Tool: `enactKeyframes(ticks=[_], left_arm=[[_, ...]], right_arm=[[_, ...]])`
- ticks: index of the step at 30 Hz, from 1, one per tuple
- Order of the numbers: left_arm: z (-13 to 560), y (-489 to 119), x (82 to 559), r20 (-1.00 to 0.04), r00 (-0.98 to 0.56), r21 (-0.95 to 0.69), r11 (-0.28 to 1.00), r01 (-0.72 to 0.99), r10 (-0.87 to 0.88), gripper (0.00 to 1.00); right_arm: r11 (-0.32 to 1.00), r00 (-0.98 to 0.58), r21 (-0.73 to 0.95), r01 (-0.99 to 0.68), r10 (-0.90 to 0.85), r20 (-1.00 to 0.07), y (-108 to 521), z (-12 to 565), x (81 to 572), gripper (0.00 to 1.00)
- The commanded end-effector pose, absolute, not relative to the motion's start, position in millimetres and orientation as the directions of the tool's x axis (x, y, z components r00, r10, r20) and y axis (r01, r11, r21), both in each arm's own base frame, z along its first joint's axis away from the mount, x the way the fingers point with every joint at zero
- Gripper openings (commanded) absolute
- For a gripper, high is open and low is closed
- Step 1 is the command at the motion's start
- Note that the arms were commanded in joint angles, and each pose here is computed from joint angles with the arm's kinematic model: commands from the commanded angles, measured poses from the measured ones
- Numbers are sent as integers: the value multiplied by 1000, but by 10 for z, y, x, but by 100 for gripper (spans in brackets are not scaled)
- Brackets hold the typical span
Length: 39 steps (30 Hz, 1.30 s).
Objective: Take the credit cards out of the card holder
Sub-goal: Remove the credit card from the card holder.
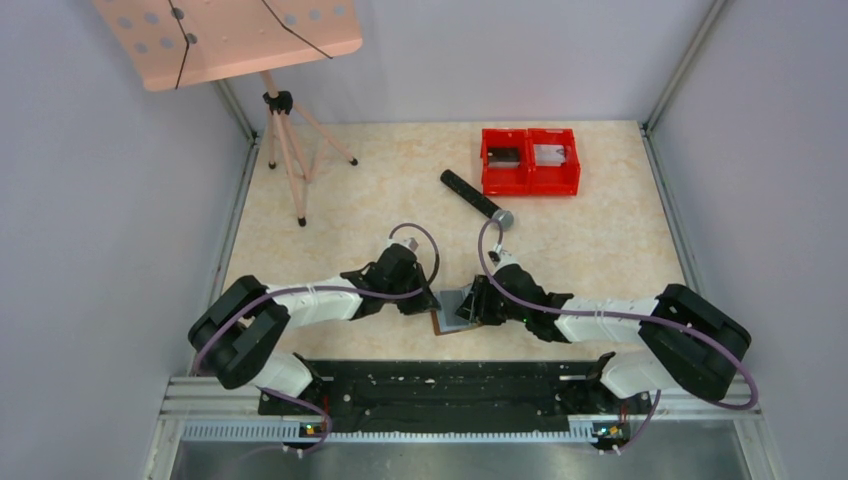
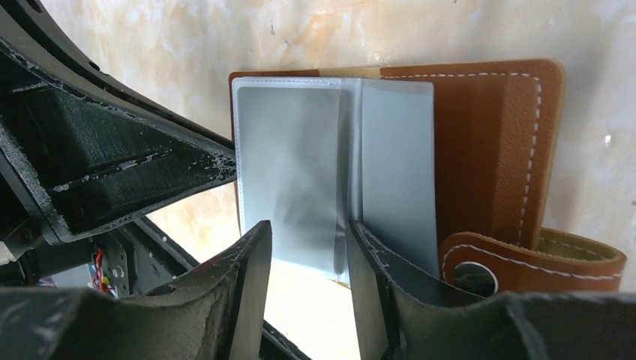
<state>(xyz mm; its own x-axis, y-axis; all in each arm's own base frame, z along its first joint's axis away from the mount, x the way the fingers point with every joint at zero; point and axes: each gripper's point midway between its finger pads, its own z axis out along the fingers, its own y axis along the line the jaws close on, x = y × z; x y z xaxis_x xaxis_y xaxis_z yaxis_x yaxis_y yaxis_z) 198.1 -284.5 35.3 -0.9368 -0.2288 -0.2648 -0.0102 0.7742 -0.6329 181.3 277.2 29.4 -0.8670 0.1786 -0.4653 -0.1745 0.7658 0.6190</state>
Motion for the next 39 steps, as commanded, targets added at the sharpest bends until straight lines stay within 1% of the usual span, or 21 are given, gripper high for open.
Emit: enactKeyframes(ticks=[1, 6, 17, 27, 30, 34, 39], left_arm=[[536, -3037, 2030, -292, -934, -677, 735, 49, -207, 12], [582, -3073, 2040, -297, -933, -682, 728, 60, -202, 12], [638, -3180, 2022, -298, -938, -697, 712, 88, -176, 12], [680, -3244, 1976, -302, -940, -710, 696, 110, -160, 12], [694, -3258, 1961, -303, -940, -716, 688, 116, -156, 12], [717, -3294, 1931, -301, -942, -730, 671, 129, -146, 12], [775, -3325, 1910, -309, -940, -749, 646, 148, -143, 12]], right_arm=[[771, -869, 607, -194, 152, -472, 2755, 262, 1796, 45], [760, -871, 613, -215, 135, -472, 2807, 272, 1784, 54], [760, -870, 608, -231, 118, -478, 2863, 291, 1786, 63], [765, -867, 601, -231, 119, -485, 2885, 313, 1822, 67], [766, -867, 600, -231, 118, -484, 2896, 319, 1828, 72], [768, -866, 599, -227, 122, -485, 2896, 322, 1841, 75], [774, -866, 592, -225, 120, -486, 2894, 321, 1841, 76]])
